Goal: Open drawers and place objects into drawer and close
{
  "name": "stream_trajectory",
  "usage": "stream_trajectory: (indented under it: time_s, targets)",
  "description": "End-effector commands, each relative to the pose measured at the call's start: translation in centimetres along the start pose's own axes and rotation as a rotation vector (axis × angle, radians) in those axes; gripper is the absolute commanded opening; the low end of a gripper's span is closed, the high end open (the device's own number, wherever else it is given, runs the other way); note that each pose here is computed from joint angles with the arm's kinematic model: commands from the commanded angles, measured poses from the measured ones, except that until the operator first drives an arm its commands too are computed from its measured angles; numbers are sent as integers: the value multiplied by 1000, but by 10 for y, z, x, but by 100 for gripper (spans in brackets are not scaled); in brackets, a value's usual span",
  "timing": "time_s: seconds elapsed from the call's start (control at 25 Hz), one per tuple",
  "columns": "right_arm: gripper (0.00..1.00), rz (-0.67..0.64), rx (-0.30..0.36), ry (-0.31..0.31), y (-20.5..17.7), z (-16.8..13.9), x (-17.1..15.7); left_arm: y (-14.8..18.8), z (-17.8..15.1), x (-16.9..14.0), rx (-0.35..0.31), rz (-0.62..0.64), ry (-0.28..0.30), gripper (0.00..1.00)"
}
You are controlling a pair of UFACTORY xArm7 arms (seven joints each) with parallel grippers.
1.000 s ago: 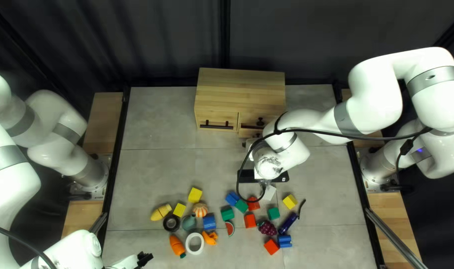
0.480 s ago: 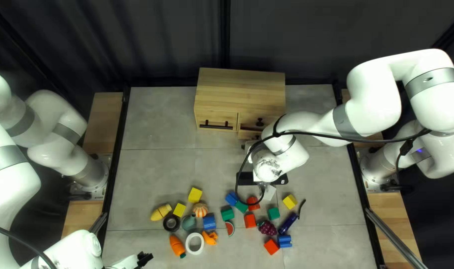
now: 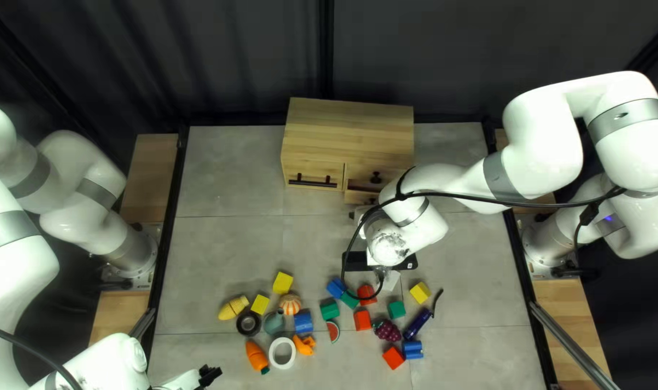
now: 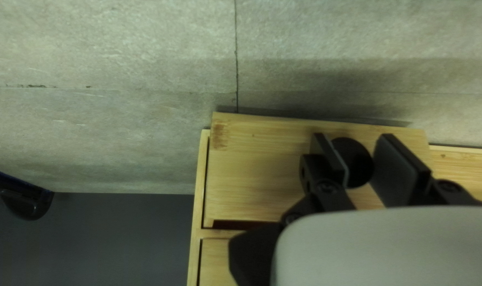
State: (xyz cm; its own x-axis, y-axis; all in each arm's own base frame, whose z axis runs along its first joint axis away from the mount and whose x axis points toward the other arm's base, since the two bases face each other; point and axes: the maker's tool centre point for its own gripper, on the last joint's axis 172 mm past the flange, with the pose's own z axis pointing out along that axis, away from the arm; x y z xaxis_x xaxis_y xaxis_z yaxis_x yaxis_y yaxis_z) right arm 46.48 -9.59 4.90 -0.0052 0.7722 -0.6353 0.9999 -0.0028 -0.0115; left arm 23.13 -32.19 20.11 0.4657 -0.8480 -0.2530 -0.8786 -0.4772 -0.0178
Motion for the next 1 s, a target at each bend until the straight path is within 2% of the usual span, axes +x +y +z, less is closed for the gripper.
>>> stream_trajectory:
  time_s: [0.04,0.36,0.4,0.44,0.52,0.8,1.0]
  targets:
    - [8,-2,-1,2,1,-1,1,0,0,0,0,0,0,100]
    - [12,-5,-1,3,0,-5,1,0,0,0,0,0,0,100]
    - [34,-5,-1,3,0,-5,2,0,0,0,0,0,0,100]
    - [79,-6,1,4,0,-6,3,0,0,0,0,0,0,100]
    - [100,-5,3,8,0,-9,3,0,0,0,0,0,0,100]
    - [100,-6,16,22,3,-28,-2,0,0,0,0,0,0,100]
    - [100,10,35,53,0,-56,-19,0,0,0,0,0,0,100]
